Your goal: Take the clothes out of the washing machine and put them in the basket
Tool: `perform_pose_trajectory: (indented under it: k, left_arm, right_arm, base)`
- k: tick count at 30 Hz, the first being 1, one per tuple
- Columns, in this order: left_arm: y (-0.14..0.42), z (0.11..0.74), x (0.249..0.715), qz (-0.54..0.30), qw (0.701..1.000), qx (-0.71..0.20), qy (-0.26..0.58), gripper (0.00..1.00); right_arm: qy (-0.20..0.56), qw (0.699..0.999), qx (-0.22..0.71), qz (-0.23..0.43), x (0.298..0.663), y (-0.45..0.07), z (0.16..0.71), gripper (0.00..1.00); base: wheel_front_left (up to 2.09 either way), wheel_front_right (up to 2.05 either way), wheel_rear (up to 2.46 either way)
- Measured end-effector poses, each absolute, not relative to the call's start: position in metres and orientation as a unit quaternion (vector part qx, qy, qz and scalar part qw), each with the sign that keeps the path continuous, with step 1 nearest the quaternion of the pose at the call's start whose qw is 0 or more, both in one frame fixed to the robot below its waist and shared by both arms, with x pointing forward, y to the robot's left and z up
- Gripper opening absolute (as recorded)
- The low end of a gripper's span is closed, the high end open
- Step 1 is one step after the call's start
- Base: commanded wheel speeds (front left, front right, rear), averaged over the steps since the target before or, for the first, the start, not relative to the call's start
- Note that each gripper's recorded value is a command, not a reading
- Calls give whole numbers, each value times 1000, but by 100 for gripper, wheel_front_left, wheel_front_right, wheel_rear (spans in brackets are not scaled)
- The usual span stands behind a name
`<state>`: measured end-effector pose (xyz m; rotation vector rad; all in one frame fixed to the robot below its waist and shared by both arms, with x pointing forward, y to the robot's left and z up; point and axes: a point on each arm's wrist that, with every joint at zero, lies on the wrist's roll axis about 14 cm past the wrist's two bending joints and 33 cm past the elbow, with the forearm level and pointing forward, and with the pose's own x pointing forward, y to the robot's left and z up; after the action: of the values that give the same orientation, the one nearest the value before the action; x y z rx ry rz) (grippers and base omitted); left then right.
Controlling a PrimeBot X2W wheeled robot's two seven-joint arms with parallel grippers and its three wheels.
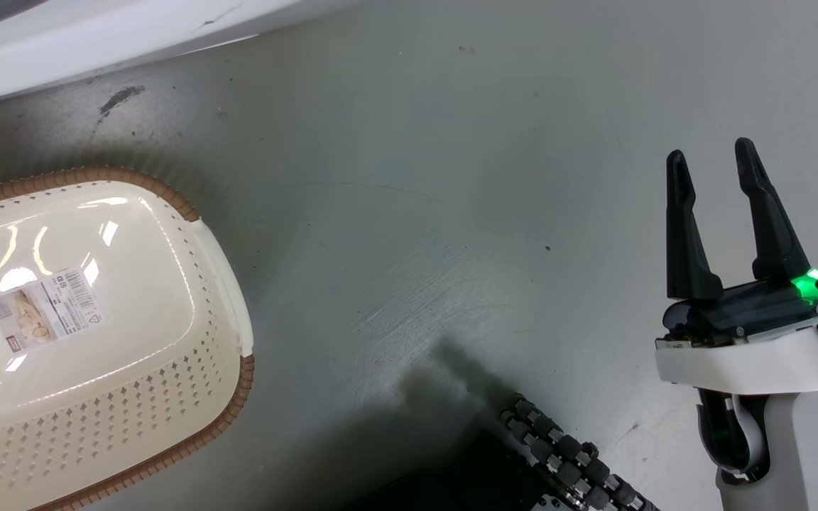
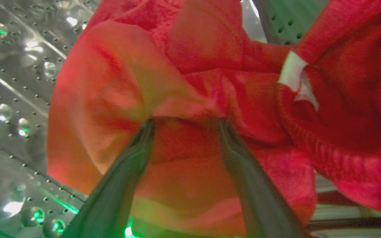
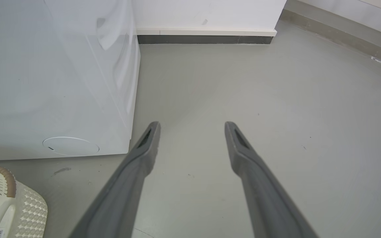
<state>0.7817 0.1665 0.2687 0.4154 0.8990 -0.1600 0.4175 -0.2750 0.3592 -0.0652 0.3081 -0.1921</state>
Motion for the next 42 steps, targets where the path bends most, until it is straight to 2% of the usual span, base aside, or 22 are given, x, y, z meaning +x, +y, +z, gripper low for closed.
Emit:
perform_pose_trajectory:
  k: [1, 2, 3, 6, 15, 24, 25, 32, 42]
  left_arm:
    - [167, 268, 781, -77, 876, 199, 433, 100]
    - [167, 267, 780, -77, 875, 196, 436, 34]
    - [161, 263, 776, -86, 869, 199, 445, 0]
    - [160, 263, 775, -92, 868, 197, 447, 0]
    - [168, 282, 788, -93, 892, 199, 396, 0]
    - [156, 322, 799, -105, 924, 191, 313, 0]
    - [149, 334, 799, -105, 937, 165, 290, 0]
    - [139, 358, 782, -116, 949, 150, 253, 0]
    - [127, 405, 734, -132, 968, 119, 176, 0]
  right_arm:
    - [154, 983, -32, -94, 418, -274, 359, 100]
    - [153, 983, -31, -93, 418, -273, 358, 100]
    - [152, 984, -30, -92, 419, -273, 358, 100]
    - [152, 984, -30, -92, 420, -272, 358, 100]
    - [138, 986, -32, -88, 427, -273, 365, 100]
    - [109, 989, -41, -92, 434, -279, 386, 100]
    - [103, 990, -42, -90, 435, -278, 390, 100]
    - [68, 993, -48, -84, 441, -275, 414, 100]
    - [15, 995, -59, -73, 439, -267, 456, 100]
  base:
    - [0, 0, 0]
    - [0, 0, 0]
    - [0, 0, 0]
    - [0, 0, 0]
    - [0, 0, 0]
    - [0, 0, 0]
    - [0, 0, 0]
    - [0, 0, 0]
    - [0, 0, 0]
